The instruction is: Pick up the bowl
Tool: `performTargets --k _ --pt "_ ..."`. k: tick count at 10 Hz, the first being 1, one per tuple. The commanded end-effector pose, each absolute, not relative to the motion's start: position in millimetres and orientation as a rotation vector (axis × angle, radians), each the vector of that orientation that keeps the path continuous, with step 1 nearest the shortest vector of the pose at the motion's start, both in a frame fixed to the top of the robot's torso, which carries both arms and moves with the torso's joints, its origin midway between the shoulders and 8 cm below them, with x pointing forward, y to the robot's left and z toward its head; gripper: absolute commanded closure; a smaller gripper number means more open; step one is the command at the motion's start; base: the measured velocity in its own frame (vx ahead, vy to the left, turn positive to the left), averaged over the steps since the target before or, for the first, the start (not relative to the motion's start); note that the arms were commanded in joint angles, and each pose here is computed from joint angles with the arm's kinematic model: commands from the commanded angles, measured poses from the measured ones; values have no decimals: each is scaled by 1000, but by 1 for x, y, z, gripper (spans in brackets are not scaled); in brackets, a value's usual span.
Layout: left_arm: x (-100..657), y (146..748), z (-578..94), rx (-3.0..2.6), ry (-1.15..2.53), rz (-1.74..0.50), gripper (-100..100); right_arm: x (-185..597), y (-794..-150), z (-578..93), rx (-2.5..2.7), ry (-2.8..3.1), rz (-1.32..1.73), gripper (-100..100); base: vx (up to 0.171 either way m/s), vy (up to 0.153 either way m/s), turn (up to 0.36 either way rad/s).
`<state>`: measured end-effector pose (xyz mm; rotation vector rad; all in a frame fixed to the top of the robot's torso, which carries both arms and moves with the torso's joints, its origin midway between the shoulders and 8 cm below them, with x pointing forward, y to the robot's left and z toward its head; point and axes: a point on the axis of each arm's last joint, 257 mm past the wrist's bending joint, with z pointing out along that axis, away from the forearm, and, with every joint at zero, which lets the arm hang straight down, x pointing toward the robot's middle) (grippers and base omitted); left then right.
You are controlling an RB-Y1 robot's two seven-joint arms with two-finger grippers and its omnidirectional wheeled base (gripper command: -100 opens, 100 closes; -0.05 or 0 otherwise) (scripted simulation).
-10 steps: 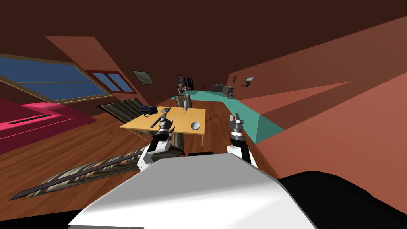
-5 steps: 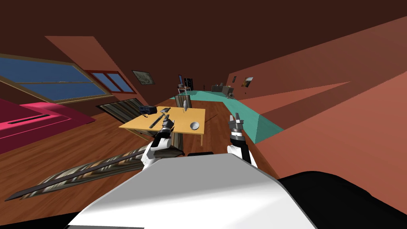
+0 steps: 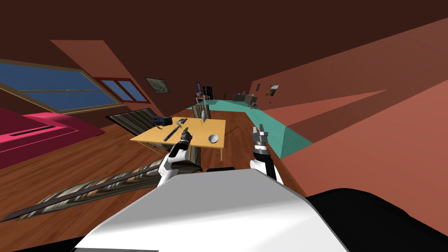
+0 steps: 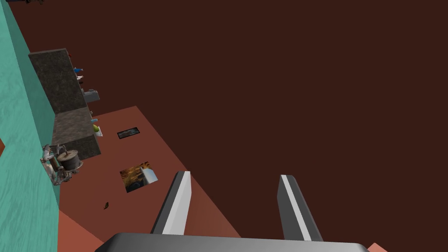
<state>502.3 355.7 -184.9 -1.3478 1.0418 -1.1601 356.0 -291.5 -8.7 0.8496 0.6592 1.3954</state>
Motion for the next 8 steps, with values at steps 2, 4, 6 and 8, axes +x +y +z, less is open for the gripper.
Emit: performTargets --k 2,4,6,8 --pt "509 361 -206 -1417 1081 -1113 -100 356 -292 -9 850 659 1395 0 10 -38 14" --pt "515 365 -222 -1464 1107 -1079 -100 356 -292 -9 850 659 1395 0 9 -23 10" --pt "520 369 -238 -1517 1136 -1040 -100 356 -292 -9 850 659 1395 0 14 -36 26" --pt "524 372 -256 -1572 1166 -1000 -100 356 -292 -9 850 659 1395 0 20 -47 20"
